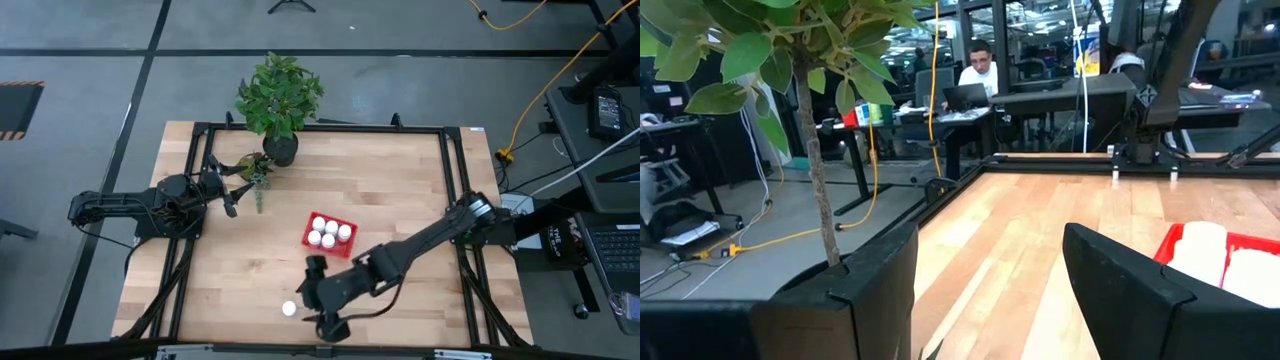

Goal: Pick and place pill bottles into a basket
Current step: Put the white pill bottle into the red bin

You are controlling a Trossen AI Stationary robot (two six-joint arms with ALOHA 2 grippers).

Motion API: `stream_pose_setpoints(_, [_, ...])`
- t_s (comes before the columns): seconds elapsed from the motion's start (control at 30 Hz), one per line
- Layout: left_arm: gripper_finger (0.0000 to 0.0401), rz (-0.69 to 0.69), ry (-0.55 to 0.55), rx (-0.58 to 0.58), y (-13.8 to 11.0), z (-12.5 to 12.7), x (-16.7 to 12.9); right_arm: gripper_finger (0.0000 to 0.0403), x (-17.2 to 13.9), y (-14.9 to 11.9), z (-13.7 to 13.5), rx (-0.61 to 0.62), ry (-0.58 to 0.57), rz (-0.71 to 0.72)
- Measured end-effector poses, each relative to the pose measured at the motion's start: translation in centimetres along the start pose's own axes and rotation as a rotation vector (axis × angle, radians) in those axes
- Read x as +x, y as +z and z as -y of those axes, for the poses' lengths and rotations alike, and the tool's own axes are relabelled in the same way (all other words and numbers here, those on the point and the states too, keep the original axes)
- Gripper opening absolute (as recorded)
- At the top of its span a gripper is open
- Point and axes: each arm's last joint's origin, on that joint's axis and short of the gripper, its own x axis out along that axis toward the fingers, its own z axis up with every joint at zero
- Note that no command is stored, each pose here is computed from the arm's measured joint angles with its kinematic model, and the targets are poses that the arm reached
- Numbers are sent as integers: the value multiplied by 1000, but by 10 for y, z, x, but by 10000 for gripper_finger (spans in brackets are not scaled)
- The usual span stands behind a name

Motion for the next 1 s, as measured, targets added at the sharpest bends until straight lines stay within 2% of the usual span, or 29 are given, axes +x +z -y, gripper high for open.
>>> stream_pose_setpoints(0.17, [244, 0, 0, 0, 0, 0, 0, 351, 40, 5, -1, -39, -13, -29])
stream_pose_setpoints(0.27, [245, -1, 0, 1, 0, 0, 0, 358, 61, 16, 1, -114, -25, -62])
stream_pose_setpoints(0.33, [246, -3, 0, 1, 0, 0, 0, 359, 75, 10, 9, -121, -44, -123])
stream_pose_setpoints(0.47, [245, -2, 0, 1, 0, 0, 0, 359, 84, -17, 22, 20, -89, -263])
stream_pose_setpoints(0.53, [244, -2, 0, 1, 0, 0, 0, 359, 82, -26, 22, 34, -94, -343])
stream_pose_setpoints(0.63, [245, -2, 0, 1, 0, 0, 0, 359, 89, -26, 12, -18, -59, -301])
stream_pose_setpoints(0.77, [246, -8, -1, 3, -1, 0, 0, 359, 90, -13, 6, -10, -25, -166])
stream_pose_setpoints(1.0, [244, -6, -1, 2, -1, 0, 0, 359, 110, -26, 8, -33, -32, -192])
